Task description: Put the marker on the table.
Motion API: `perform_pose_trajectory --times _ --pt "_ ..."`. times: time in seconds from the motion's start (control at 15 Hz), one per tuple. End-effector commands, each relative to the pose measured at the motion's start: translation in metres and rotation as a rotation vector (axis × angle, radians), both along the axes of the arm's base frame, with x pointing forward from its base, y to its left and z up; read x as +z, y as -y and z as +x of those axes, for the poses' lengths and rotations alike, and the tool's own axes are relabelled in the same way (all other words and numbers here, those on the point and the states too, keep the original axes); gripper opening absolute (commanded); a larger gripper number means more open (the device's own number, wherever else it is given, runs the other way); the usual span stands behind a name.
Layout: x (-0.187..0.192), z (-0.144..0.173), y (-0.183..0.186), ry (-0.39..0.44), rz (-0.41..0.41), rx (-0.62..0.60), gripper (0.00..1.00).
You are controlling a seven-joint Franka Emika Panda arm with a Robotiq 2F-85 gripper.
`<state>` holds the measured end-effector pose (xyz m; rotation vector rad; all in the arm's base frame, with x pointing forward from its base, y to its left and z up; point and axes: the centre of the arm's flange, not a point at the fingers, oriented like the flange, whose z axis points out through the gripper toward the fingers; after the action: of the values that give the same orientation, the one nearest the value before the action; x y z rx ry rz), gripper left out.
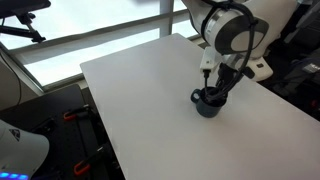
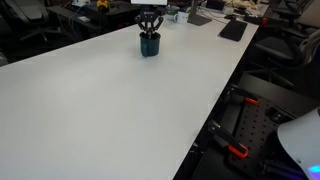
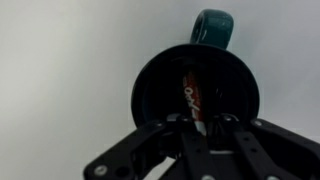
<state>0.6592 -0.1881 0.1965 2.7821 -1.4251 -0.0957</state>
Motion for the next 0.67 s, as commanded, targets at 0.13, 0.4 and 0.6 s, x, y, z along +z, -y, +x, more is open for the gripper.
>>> perform_pose_trajectory --times 0.13,0.4,0.6 --pt "0.033 -0.003 -0.011 -0.034 -0.035 0.030 0.05" --pt "0.066 -0.009 -0.021 -0.028 -0.089 0.081 0.05" --pt "0.095 -0.010 -0.032 -0.006 -0.129 0.138 0.05"
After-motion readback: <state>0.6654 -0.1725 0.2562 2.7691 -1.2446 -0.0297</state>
